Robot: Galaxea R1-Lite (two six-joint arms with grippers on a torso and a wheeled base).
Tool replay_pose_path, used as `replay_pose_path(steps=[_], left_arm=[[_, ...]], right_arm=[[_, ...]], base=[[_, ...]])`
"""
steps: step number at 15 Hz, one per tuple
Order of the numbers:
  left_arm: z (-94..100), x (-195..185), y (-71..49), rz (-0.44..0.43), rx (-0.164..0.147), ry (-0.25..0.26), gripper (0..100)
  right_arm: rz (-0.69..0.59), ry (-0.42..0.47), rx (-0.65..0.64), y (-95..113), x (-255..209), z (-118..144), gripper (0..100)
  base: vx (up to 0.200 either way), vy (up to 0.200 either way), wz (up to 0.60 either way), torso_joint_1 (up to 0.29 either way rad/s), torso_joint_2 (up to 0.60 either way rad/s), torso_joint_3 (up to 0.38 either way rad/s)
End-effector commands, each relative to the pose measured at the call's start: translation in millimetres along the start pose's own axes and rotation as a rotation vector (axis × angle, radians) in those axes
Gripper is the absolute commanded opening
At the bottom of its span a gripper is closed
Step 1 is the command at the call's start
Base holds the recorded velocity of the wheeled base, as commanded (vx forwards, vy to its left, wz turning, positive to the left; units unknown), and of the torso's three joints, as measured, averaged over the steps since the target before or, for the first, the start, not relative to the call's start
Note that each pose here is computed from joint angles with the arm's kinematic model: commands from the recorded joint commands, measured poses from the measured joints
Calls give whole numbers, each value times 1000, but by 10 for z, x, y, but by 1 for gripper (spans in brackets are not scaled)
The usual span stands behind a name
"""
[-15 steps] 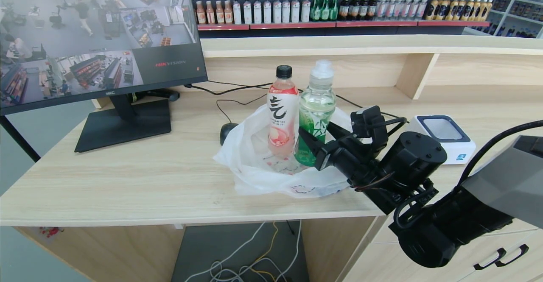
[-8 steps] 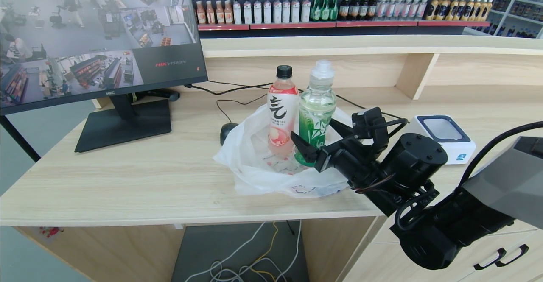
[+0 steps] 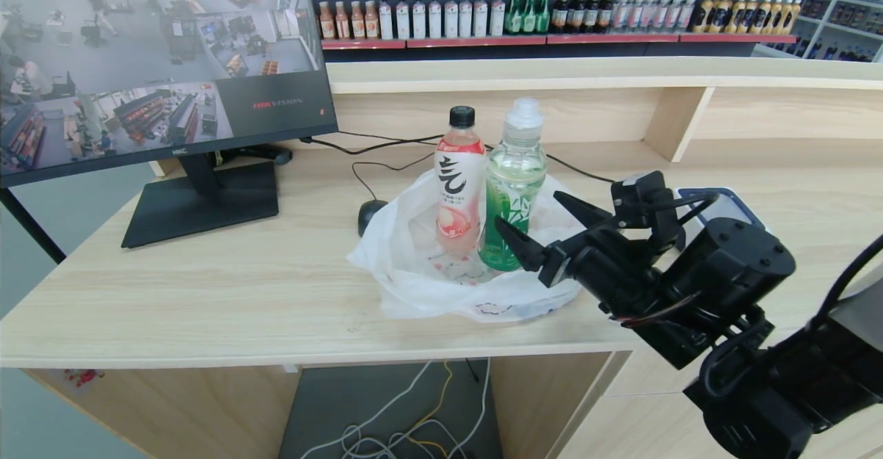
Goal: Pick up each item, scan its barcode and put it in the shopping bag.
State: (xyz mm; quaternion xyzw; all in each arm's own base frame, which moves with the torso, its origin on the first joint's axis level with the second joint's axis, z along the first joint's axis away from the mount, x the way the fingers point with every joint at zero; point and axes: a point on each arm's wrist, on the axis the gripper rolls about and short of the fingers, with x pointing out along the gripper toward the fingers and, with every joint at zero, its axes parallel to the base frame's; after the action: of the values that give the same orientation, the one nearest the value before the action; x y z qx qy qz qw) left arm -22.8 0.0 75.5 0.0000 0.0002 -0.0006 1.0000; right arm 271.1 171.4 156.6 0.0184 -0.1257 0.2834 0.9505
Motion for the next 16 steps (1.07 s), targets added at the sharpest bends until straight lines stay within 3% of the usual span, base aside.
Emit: replay_pose_path(steps=[1, 5, 7, 9, 13, 16], left_arm=[[0, 0, 0, 0, 0, 0, 100], [0, 0, 0, 0, 0, 0, 100], [0, 0, 0, 0, 0, 0, 100], [0, 0, 0, 0, 2, 0, 100], [0, 0, 0, 0, 0, 0, 100], [0, 0, 0, 0, 0, 0, 100]], right_arm=[[-6, -31, -6, -18, -280, 256, 100], [-36, -36, -36, -88, -748, 463, 100], [-130, -63, -75, -250, -1201, 633, 100], [-152, -52, -85, -207, -1698, 646, 100], [-251, -209, -177, -207, -2176, 938, 100], [-243, 9, -175, -102, -2584, 758, 100]], base=[[0, 0, 0, 0, 0, 0], [0, 0, 0, 0, 0, 0], [0, 0, 0, 0, 0, 0], [0, 0, 0, 0, 0, 0], [0, 0, 0, 0, 0, 0], [0, 0, 0, 0, 0, 0]])
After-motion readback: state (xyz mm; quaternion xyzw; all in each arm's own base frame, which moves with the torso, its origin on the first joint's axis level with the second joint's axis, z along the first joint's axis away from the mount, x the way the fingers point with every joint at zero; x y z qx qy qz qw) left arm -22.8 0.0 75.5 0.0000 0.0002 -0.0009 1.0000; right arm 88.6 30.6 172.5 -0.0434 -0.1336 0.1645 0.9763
